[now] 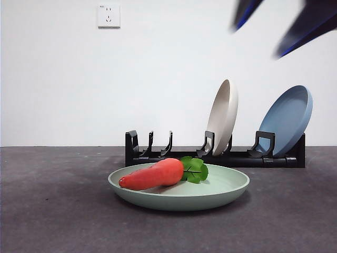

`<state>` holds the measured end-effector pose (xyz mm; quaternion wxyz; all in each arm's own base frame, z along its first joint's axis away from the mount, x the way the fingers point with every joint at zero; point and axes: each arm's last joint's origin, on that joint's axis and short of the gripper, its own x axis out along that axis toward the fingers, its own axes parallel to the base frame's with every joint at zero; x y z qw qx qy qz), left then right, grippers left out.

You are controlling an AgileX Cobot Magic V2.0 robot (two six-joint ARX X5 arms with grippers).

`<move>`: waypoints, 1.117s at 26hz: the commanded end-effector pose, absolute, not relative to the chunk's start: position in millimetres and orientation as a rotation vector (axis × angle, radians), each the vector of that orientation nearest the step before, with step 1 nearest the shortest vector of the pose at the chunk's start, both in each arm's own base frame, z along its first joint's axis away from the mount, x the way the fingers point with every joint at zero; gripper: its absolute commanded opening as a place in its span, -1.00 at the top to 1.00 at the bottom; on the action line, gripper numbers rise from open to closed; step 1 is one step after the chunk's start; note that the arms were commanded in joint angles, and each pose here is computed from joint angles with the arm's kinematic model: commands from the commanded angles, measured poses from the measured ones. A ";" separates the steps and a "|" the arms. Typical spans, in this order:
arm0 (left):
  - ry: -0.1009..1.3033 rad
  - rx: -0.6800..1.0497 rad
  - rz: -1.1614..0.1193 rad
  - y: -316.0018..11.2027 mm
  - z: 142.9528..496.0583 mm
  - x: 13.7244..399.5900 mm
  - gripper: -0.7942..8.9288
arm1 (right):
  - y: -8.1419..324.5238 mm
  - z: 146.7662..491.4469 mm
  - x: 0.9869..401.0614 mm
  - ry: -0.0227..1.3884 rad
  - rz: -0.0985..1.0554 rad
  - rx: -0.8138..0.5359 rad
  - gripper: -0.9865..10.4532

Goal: Take the green plate from the plate rack,put the plate on the table,take the carrot from the table,put the carrot in the plate

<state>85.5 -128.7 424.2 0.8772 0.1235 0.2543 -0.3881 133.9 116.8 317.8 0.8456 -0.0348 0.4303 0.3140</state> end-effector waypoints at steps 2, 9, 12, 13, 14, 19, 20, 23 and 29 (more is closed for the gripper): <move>0.577 0.280 -0.803 -126.8 419.6 84.4 0.45 | 93.2 325.8 105.3 0.919 0.662 -0.074 0.17; 0.633 0.316 -0.797 -123.6 414.7 82.3 0.88 | 65.4 328.8 72.5 0.952 0.653 -0.084 0.79; 0.637 0.318 -0.797 -123.4 414.4 82.1 0.85 | 60.9 329.7 67.1 0.942 0.655 -0.080 0.85; 0.636 0.318 -0.797 -123.4 414.4 82.2 0.85 | 60.1 330.2 66.3 0.936 0.655 -0.079 0.85; 0.636 0.318 -0.796 -123.4 414.4 82.2 0.85 | 59.5 330.5 65.8 0.931 0.653 -0.078 0.85; 0.635 0.319 -0.795 -123.3 414.4 82.2 0.84 | 59.5 330.5 65.7 0.930 0.654 -0.077 0.82; 0.635 0.319 -0.795 -123.3 414.4 82.2 0.84 | 59.4 330.5 65.7 0.931 0.653 -0.078 0.82; 0.635 0.319 -0.794 -123.3 414.5 82.3 0.84 | 59.4 330.5 65.6 0.931 0.653 -0.078 0.82; 0.635 0.319 -0.794 -123.3 414.5 82.3 0.84 | 59.4 330.5 65.6 0.931 0.653 -0.078 0.82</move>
